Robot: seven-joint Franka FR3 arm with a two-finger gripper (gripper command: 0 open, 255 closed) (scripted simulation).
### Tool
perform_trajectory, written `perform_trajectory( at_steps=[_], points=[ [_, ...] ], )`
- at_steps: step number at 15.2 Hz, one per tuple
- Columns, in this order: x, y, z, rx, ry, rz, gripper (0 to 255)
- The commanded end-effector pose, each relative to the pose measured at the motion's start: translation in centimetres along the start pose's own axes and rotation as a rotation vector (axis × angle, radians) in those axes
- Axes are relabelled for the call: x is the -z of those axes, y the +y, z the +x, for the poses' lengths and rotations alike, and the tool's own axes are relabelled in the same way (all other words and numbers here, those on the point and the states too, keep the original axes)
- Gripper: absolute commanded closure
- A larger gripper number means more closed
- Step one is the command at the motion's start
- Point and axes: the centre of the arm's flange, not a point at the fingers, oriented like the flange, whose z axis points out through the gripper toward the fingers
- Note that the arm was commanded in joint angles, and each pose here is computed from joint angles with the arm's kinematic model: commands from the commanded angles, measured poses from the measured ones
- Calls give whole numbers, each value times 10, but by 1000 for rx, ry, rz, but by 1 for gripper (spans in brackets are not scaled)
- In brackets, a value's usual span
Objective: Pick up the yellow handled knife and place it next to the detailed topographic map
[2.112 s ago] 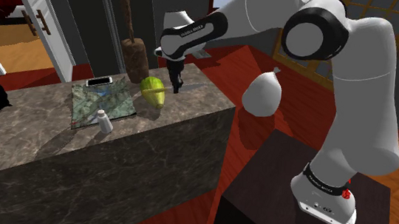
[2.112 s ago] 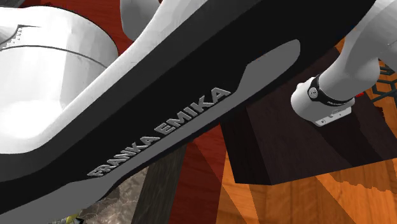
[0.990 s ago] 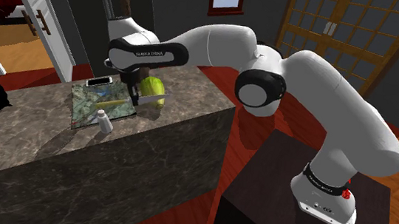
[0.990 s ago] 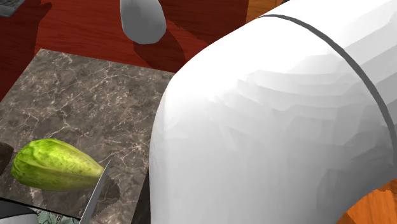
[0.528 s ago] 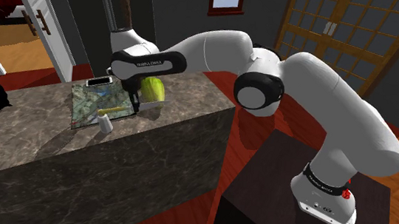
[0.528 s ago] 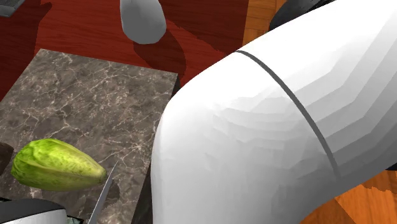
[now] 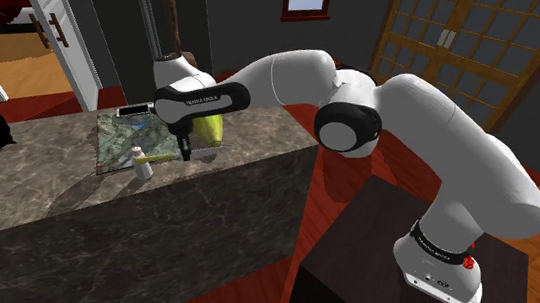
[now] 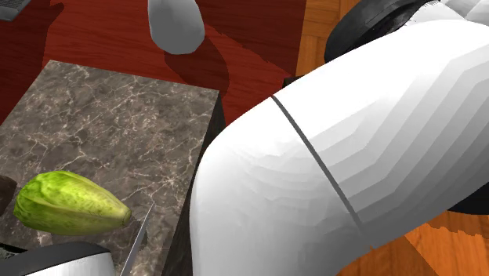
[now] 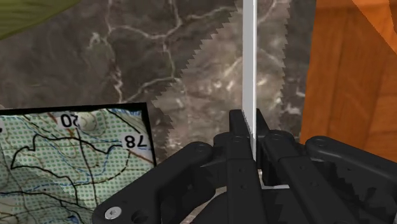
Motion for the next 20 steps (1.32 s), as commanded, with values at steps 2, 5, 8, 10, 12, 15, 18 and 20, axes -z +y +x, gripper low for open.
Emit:
perform_trajectory(
  at_steps=[2,5,8,10,12,15,18,20],
  points=[
    [-16,1,0,0,0,0,255],
    [-24,1,0,0,0,0,255],
    [-24,1,0,0,0,0,255],
    [-24,1,0,0,0,0,255],
    [-24,1,0,0,0,0,0],
    [-24,1,0,0,0,0,0],
    [-10,1,0,0,0,0,0],
    [16,1,0,0,0,0,0]
  ],
)
